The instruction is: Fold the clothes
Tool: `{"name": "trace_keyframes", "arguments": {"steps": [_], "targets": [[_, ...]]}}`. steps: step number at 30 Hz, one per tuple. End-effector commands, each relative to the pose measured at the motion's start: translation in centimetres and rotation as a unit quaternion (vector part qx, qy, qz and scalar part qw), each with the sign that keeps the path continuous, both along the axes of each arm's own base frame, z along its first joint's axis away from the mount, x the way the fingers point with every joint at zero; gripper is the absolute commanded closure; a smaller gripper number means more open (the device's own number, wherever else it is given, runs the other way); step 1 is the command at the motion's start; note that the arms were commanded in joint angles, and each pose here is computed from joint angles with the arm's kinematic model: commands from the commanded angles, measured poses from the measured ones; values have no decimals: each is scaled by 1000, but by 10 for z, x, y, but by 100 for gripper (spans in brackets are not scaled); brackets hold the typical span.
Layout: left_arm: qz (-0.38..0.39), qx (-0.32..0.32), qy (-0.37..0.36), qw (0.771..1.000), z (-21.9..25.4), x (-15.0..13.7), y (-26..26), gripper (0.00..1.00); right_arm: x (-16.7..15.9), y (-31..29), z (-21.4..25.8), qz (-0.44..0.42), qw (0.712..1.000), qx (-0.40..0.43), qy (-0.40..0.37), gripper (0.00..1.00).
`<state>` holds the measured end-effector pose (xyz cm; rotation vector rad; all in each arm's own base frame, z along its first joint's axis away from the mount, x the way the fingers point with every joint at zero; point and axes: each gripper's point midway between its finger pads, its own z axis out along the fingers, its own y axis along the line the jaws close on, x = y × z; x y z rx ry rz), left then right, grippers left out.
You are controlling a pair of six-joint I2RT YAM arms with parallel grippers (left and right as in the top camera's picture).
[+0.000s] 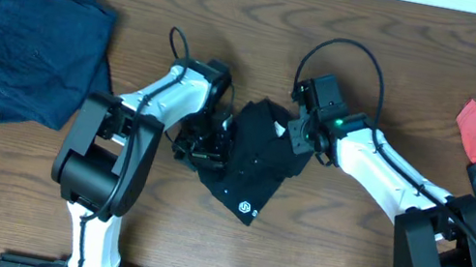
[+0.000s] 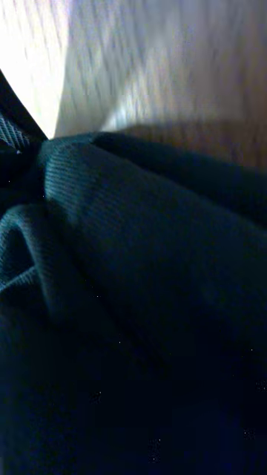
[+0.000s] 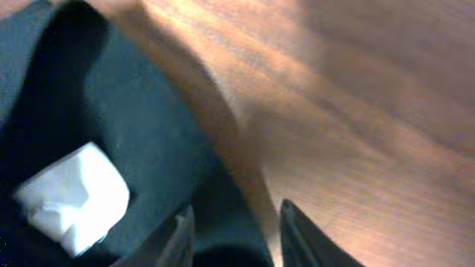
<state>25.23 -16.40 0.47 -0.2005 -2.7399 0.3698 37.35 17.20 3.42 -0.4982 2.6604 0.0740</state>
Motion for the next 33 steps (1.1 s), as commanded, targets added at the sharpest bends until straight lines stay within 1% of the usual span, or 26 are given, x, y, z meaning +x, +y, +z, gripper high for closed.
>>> {"name": "trace_keyframes", "arguments": {"steps": [1,5,8,10,11,12,13,14,15,17,19,20,24,27,33], "targets": [[6,2,1,1000,5,-5,-3,38,2,-5,-4,-14,1000,-11,-1,61],[17,9,-40,999,24,7,4,38,-7,-12,-9,-15,999,-26,18,60],[23,25,-91,995,44,20,19,37,-9,-15,-10,-18,999,-32,23,60],[31,39,-126,991,57,30,31,37,-10,-17,-10,-22,999,-32,26,58],[35,44,-143,988,63,35,36,31,-10,-18,-10,-24,999,-33,28,58],[43,40,-165,985,70,42,39,22,-11,-20,-11,-29,999,-33,31,57],[48,33,-180,982,75,47,39,17,-12,-22,-11,-33,998,-34,33,56],[51,25,-195,979,80,53,38,11,-13,-26,-10,-41,998,-40,34,56],[38,2,-212,976,86,58,33,8,-14,-32,-7,-55,997,-48,33,55],[-29,-70,-241,968,95,62,14,3,-15,-43,2,-83,995,-58,27,53],[-67,-113,-257,957,99,65,1,0,-15,-50,14,-103,993,-53,20,51],[-70,-119,-263,955,99,69,-1,2,-16,-53,20,-113,992,-48,17,50],[-76,-133,-288,945,93,86,-9,2,-18,-68,54,-140,990,-29,-7,50],[-104,-186,-284,935,88,86,-25,2,-21,-78,75,-151,988,-20,-24,49],[-101,-220,-247,938,57,86,-37,2,-30,-91,92,-164,986,-17,-30,48]]}}
